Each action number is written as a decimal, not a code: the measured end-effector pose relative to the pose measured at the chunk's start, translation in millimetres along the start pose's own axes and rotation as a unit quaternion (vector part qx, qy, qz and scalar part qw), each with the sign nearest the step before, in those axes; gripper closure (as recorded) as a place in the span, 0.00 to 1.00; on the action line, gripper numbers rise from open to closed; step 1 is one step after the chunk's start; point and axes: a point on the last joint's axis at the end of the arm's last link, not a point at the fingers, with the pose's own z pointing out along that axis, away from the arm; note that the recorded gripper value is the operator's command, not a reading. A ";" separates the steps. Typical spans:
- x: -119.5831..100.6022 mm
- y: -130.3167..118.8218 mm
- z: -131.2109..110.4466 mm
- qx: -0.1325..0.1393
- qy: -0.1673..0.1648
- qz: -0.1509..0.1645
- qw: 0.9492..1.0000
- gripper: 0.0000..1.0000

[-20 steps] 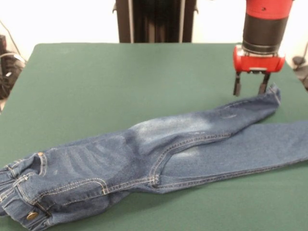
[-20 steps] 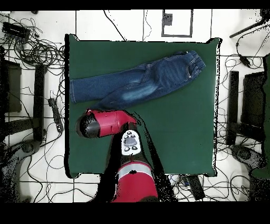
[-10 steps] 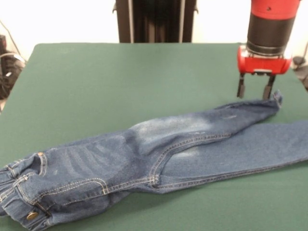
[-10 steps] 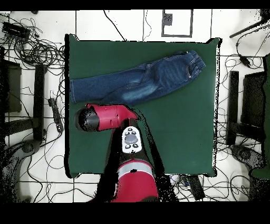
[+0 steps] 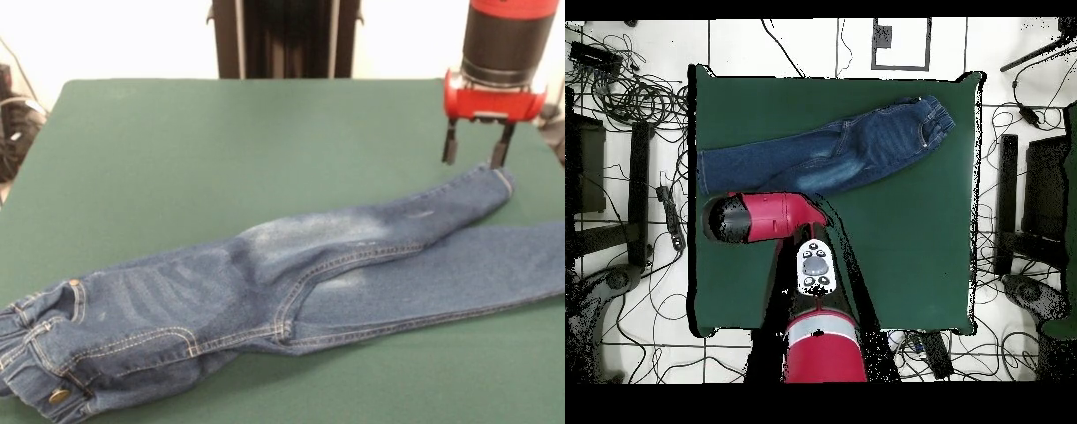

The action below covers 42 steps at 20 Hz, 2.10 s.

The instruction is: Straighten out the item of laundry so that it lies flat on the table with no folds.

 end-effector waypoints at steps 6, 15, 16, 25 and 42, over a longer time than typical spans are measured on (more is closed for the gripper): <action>-9.1 5.1 -20.8 -0.005 0.006 0.013 1.000 0.00; -17.2 9.7 -22.7 -0.011 0.002 0.021 1.000 0.00; -17.2 10.0 -22.1 -0.011 0.002 0.021 1.000 0.00; -14.1 22.7 -20.6 -0.013 -0.001 0.011 1.000 0.00; 2.8 24.5 15.2 -0.004 0.025 0.005 1.000 0.00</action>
